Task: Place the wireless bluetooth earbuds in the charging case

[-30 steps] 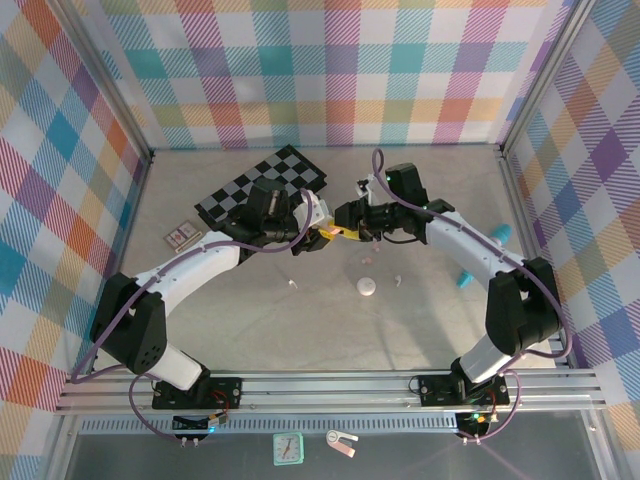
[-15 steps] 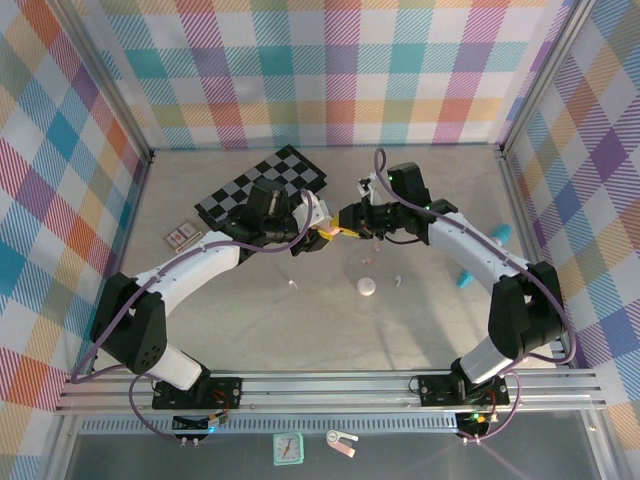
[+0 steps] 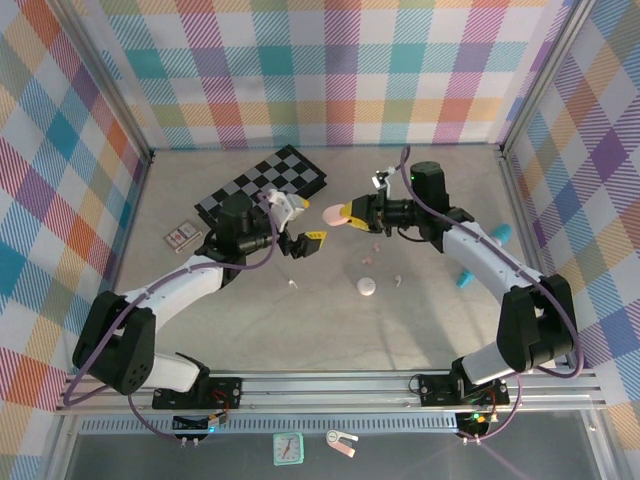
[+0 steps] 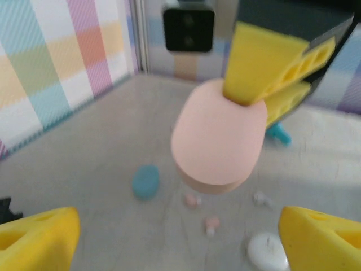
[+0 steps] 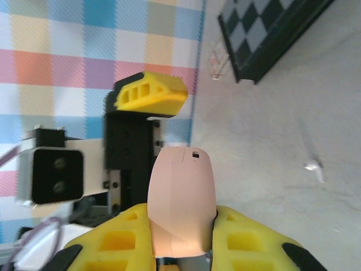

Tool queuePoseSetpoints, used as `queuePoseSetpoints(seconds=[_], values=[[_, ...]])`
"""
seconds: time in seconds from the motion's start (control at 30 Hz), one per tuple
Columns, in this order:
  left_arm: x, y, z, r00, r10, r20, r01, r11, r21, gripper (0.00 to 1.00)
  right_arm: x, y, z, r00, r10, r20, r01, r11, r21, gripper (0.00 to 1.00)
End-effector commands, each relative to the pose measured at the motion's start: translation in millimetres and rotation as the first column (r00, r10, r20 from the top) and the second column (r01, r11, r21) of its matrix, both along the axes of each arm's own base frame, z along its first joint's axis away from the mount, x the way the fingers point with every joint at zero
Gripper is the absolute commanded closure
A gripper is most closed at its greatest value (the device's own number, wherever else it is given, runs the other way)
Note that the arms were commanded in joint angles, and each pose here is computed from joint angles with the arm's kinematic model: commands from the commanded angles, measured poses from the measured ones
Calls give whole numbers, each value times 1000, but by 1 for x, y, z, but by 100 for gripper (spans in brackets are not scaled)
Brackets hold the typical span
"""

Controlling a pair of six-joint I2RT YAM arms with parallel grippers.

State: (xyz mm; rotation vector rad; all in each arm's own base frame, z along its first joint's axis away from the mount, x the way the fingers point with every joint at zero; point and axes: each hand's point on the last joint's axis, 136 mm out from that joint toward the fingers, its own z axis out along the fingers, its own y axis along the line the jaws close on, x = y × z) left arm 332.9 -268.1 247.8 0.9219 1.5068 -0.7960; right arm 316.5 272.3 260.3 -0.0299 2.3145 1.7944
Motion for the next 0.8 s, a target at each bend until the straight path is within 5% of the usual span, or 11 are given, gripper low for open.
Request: queuePoseSetpoints(seconds=[0.0, 0.17, 0.57, 0.77], values=[[-9, 6, 71, 989, -31, 145, 72, 956, -285, 8, -12, 4, 41, 996, 71, 45, -77, 985, 153, 92], [-9, 14, 95, 983, -49, 178, 124, 891, -437, 8, -13, 4, 66, 998, 55, 38, -63, 959, 277, 94], [-23, 3, 120, 965, -127, 231, 219, 873, -436, 7, -23, 11, 117, 997, 28, 76, -53, 932, 358, 96], [-31, -6, 122, 953, -162, 256, 261, 870, -418, 20, -25, 15, 127, 997, 33, 67, -55, 933, 355, 96]])
